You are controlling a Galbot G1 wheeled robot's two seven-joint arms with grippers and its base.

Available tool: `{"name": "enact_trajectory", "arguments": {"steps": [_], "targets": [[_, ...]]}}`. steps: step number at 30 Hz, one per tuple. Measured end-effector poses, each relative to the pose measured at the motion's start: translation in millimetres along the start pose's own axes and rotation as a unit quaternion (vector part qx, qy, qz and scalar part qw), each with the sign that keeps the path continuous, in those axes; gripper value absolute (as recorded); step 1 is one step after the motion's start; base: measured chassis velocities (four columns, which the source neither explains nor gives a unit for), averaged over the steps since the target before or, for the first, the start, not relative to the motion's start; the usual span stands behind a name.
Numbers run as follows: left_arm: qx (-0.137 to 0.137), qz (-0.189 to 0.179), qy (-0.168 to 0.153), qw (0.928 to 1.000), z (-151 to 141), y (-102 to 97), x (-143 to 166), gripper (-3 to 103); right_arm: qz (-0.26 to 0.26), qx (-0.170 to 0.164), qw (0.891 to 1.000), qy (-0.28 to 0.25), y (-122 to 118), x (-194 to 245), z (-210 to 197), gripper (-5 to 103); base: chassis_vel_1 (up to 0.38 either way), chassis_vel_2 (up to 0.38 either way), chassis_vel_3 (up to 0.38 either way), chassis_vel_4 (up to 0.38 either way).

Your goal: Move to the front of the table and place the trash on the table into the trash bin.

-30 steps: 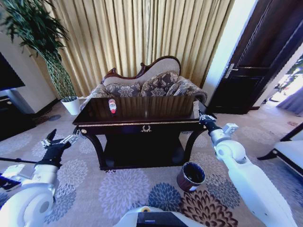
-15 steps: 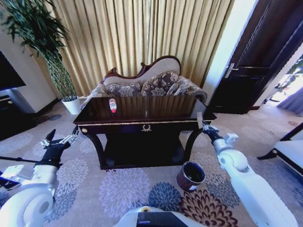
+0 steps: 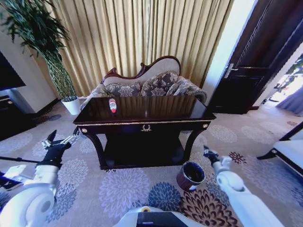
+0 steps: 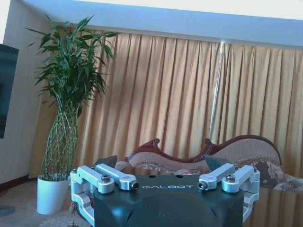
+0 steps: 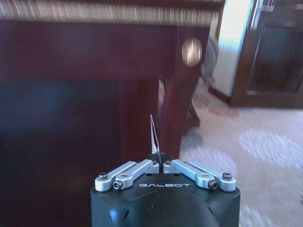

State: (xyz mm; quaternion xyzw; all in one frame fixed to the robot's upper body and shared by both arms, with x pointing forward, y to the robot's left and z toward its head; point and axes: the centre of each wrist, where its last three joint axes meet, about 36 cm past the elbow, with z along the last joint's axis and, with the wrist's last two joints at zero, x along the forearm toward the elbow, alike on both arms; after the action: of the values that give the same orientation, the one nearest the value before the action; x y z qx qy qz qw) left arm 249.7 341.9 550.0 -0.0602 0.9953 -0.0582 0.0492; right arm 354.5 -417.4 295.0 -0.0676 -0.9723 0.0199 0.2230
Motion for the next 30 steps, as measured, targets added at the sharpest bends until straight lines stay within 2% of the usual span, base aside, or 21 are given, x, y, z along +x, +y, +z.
{"name": "enact_trajectory", "arguments": {"steps": [8,15,20,30], "targets": [[0.004,-0.003,-0.003,1.0,7,2.0,1,100,0.036,0.039,0.996,0.076,-7,-28,55,0,0.0,0.0,0.0,0.0],[0.0,-0.003,-0.003,1.0,6,3.7,0,100,0.048,0.061,0.99,0.114,-5,-43,84,0,0.0,0.0,0.0,0.0],[-0.003,0.001,-0.006,1.0,3,3.8,0,100,0.063,0.066,0.987,0.131,0,-57,97,0,0.0,0.0,0.0,0.0],[-0.006,-0.003,-0.008,0.9999,1,5.8,1,100,0.06,0.085,0.986,0.13,12,-71,94,0,0.0,0.0,0.0,0.0]]}}
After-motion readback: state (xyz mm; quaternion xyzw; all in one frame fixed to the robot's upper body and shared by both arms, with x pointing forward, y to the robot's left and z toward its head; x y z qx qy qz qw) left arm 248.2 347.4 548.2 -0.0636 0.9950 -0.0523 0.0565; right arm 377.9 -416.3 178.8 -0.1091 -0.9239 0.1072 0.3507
